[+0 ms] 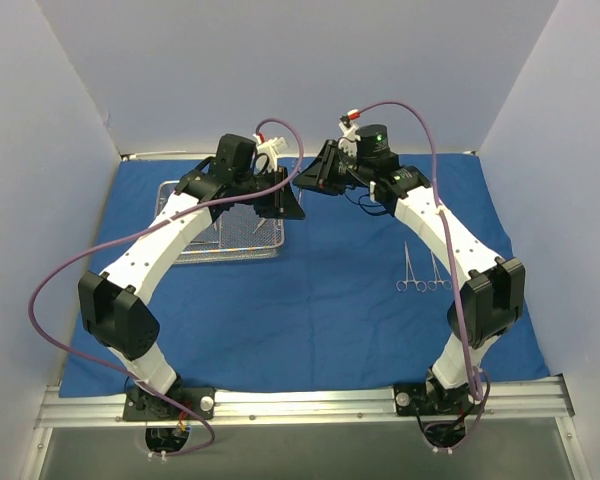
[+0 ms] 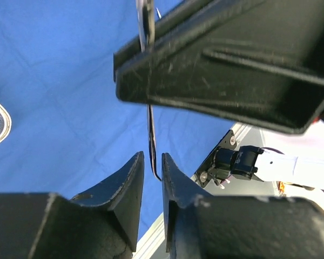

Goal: Open and lay out the surgical kit
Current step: Place the medical item in the surgical kit.

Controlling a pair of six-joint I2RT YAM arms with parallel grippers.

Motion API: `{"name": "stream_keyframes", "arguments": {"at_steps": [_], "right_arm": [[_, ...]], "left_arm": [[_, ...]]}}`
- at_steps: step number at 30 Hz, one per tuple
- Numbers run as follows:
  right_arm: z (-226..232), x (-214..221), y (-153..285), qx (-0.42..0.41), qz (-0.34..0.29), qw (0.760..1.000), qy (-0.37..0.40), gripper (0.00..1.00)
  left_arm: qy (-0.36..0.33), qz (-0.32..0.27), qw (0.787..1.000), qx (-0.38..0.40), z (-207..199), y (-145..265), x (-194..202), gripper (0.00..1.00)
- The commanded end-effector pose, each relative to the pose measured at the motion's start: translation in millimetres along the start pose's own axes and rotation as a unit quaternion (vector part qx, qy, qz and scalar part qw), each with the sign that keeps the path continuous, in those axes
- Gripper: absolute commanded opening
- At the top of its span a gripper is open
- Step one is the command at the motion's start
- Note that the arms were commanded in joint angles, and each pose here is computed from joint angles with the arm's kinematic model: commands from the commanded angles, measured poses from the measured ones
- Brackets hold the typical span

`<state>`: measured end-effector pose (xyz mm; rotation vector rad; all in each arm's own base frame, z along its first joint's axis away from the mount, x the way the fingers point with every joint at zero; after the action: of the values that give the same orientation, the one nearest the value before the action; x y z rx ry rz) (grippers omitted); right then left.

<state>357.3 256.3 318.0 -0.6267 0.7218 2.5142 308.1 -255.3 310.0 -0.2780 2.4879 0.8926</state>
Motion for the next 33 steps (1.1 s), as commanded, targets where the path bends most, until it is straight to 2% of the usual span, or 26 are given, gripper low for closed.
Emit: {"name": "stream_keyframes", "arguments": {"at_steps": [1, 4, 6, 7, 8, 11, 12, 13, 14, 19, 22, 23, 24, 25, 26, 27, 29, 30, 33], "right_arm": [[30.5, -2.7, 21.5, -0.034, -0.02, 0.999, 0.018, 0.0], [32.0, -0.7, 21.9, -0.033, -0.018, 0.999, 0.021, 0.0], [32.8, -0.4, 23.4, -0.034, -0.018, 0.999, 0.023, 0.0], [33.1, -0.5, 23.9, -0.034, -0.019, 0.999, 0.026, 0.0], [33.5, -0.5, 24.9, -0.033, -0.019, 0.999, 0.029, 0.0], [28.6, -1.2, 28.7, -0.013, -0.013, 0.999, 0.043, 0.22], [25.4, -1.8, 32.5, -0.004, -0.01, 0.999, 0.045, 0.37], [20.9, -3.1, 34.7, 0.007, -0.011, 0.998, 0.059, 0.44], [16.6, -3.1, 37.4, 0.021, -0.011, 0.997, 0.067, 0.57], [5.1, 1.9, 57.7, 0.079, -0.005, 0.986, 0.144, 0.67], [11.0, 14.1, 72.3, 0.065, -0.008, 0.972, 0.227, 0.64], [11.7, 18.7, 75.6, 0.053, -0.007, 0.958, 0.28, 0.56], [25.3, 21.2, 88.2, 0.03, -0.032, 0.944, 0.326, 0.56], [34.5, 37.5, 88.9, 0.013, -0.024, 0.93, 0.366, 0.56], [25.9, 47.7, 88.7, 0.031, -0.019, 0.92, 0.391, 0.56], [30.8, 50.5, 101.4, 0.018, -0.024, 0.889, 0.458, 0.53], [32.1, 67.5, 108.1, -0.016, 0.002, 0.847, 0.531, 0.5], [34.0, 70.6, 118.5, -0.034, 0.009, 0.8, 0.599, 0.5], [41.6, 78.0, 124.6, -0.051, 0.01, 0.754, 0.655, 0.58]], "left_arm": [[-0.012, -0.029, 0.999, 0.006, -8.1, 4.4, -15.0, 0.28], [-0.005, -0.028, 1.0, 0.011, -8.1, 2.2, -16.0, 0.22], [-0.001, -0.028, 1.0, 0.011, -8.0, 3.2, -16.5, 0.12], [0.004, -0.026, 1.0, 0.011, -5.8, 4.0, -16.0, 0.02], [0.008, -0.024, 1.0, 0.011, -5.8, 6.1, -15.1, 0.02], [0.03, -0.013, 0.999, 0.008, 0.7, 15.3, -11.1, 0.02], [0.032, -0.01, 0.999, 0.008, 2.1, 19.8, -9.8, 0.02], [0.037, -0.01, 0.999, 0.007, 6.2, 26.8, -9.3, 0.02], [0.051, 0.007, 0.999, 0.007, 8.8, 32.9, -4.0, 0.02], [0.093, 0.053, 0.994, 0.021, 10.2, 60.9, 14.8, 0.02], [0.11, 0.082, 0.99, 0.03, 2.9, 77.1, 32.2, 0.02], [0.114, 0.085, 0.989, 0.037, -1.4, 81.3, 36.3, 0.02], [0.121, 0.097, 0.987, 0.051, -5.7, 83.8, 44.1, 0.02], [0.117, 0.09, 0.987, 0.058, -13.7, 93.9, 49.1, 0.02], [0.124, 0.096, 0.986, 0.061, -17.4, 98.4, 54.7, 0.02], [0.13, 0.107, 0.984, 0.064, -17.2, 100.4, 63.1, 0.02], [0.13, 0.124, 0.981, 0.073, -22.0, 114.6, 78.9, 0.02], [0.133, 0.133, 0.979, 0.075, -21.6, 117.4, 85.2, 0.02], [0.16, 0.151, 0.971, 0.094, -22.6, 125.1, 107.1, 0.02]]}}
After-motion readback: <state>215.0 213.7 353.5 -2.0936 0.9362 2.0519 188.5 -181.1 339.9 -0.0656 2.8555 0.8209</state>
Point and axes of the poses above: each gripper's point midway between its finger pads, its own y axis back along the fingers, its own z axis along the line the jaws close on, x = y × z, the point moved 7 cm from there along y, back along the fingers, and after that the axes turned 2 degrees about y, right-handed, at the moved point
